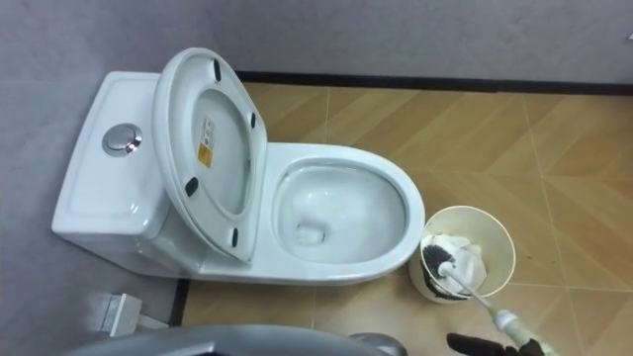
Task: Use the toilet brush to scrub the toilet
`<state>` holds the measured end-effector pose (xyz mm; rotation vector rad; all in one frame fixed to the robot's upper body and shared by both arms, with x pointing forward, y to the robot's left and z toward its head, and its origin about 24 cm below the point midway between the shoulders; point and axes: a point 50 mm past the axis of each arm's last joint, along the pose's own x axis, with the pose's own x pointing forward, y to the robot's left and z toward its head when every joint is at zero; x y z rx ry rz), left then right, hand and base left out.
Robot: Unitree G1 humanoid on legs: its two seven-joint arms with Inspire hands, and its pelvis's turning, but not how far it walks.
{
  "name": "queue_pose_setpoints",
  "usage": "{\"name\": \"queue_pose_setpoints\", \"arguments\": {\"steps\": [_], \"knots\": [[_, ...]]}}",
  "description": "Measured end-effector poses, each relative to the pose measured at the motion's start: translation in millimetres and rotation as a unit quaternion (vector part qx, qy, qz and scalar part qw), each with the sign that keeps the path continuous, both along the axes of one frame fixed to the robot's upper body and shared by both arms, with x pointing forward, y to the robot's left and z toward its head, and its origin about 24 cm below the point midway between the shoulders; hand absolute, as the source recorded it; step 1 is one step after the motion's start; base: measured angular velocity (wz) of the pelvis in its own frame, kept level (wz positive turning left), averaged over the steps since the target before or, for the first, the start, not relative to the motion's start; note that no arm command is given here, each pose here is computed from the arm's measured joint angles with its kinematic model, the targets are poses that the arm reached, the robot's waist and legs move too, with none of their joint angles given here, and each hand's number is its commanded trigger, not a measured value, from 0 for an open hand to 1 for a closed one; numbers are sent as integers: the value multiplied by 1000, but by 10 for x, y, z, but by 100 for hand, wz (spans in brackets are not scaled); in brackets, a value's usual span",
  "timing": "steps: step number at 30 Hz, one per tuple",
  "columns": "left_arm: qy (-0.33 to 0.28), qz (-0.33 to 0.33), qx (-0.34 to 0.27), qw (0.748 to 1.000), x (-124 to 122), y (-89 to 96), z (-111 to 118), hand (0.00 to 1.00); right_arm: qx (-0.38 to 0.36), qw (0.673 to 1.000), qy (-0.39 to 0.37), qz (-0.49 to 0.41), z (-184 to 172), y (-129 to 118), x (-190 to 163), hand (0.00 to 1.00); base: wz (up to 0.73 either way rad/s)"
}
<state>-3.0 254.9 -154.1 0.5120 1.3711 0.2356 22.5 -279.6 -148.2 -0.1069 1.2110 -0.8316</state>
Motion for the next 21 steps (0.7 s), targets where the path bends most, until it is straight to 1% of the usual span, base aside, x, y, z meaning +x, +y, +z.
{"name": "queue_pose_setpoints", "arguments": {"steps": [4, 8, 11, 15, 18, 21], "knots": [[-1, -1, -1, 1000, 9, -3, -2, 0, 10, 1000, 16, -2, -28, 20, -92, 0, 0], [9, 3, -2, 1000, -35, -2, -11, 0, 36, 998, 58, 6, -81, 64, -297, 0, 0], [27, 12, -5, 1000, -98, 5, -21, 0, 52, 994, 93, 31, -101, 102, -452, 0, 0], [39, 8, -1, 999, -119, 13, -20, 0, 81, 979, 167, 88, -128, 174, -655, 0, 0], [41, 6, -2, 999, -97, -9, -28, 0, 105, 970, 195, 102, -134, 209, -746, 0, 6], [41, 5, -4, 999, -62, -29, -36, 0, 129, 964, 205, 111, -143, 243, -778, 0, 9]]}}
